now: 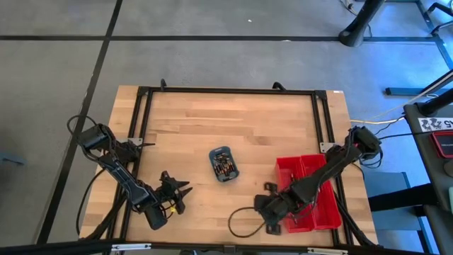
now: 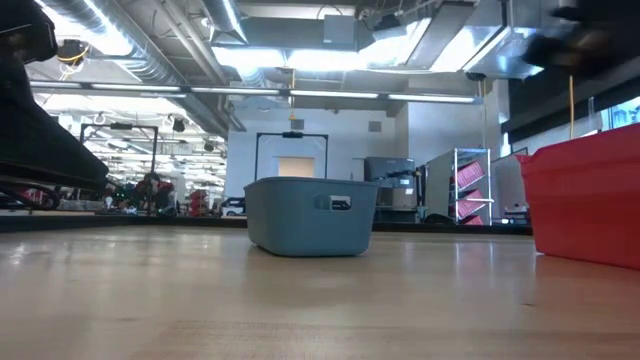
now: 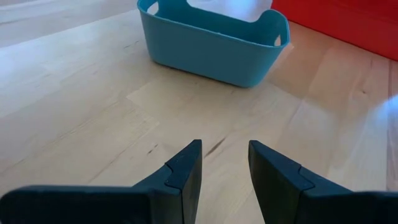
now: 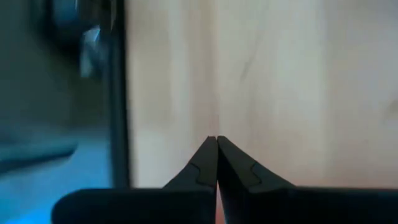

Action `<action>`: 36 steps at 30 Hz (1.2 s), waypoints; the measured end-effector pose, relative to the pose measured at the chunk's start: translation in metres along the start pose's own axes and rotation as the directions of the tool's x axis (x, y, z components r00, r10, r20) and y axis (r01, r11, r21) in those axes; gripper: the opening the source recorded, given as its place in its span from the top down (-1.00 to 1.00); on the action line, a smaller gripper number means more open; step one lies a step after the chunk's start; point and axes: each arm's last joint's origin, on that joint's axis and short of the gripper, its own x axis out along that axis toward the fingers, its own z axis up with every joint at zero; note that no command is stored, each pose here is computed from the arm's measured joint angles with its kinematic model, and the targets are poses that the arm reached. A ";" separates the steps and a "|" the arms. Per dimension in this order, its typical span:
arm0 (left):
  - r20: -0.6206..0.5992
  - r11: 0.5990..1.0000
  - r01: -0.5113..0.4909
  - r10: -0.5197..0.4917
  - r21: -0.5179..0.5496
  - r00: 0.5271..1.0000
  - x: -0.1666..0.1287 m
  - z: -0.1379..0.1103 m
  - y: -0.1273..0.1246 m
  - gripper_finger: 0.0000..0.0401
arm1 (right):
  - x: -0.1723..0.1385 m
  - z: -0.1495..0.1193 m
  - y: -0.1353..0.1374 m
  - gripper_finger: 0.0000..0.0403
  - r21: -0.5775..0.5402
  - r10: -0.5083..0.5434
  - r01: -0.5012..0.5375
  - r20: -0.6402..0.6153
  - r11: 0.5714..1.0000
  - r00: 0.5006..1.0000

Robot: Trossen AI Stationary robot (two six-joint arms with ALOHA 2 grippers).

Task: Sort batteries
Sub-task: Move the top red bin from the top of the table to the bottom right, then move the dark green bin from the center of the table to the bottom right

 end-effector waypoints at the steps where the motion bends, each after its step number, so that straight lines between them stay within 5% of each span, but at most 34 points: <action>1: 0.000 1.000 0.000 0.000 0.000 1.000 0.000 0.000 0.000 0.40 | 0.000 0.006 -0.002 0.97 -0.021 -0.028 0.030 0.063 0.999 0.998; 6: 0.000 1.000 0.000 0.000 0.003 1.000 0.000 0.000 0.000 0.40 | -0.001 0.037 -0.019 0.87 -0.155 -0.121 0.174 0.299 0.973 0.946; 11: 0.000 1.000 0.000 0.000 0.003 1.000 0.000 0.000 0.000 0.40 | 0.000 0.071 -0.046 0.44 -0.212 -0.149 0.259 0.427 0.942 0.892; 19: -0.005 1.000 0.003 -0.003 -0.004 1.000 0.000 0.000 0.000 0.40 | 0.052 0.104 -0.087 -0.05 -0.296 -0.162 0.296 0.402 0.908 0.901; 24: -0.021 1.000 0.005 -0.005 -0.006 1.000 0.000 -0.001 -0.001 0.40 | 0.063 0.108 -0.097 0.01 -0.334 -0.248 0.374 0.365 0.865 0.898; 36: -0.029 1.000 0.008 -0.008 -0.016 1.000 0.000 -0.001 -0.001 0.40 | 0.068 0.094 -0.089 0.83 -0.230 -0.228 0.294 0.273 0.928 0.935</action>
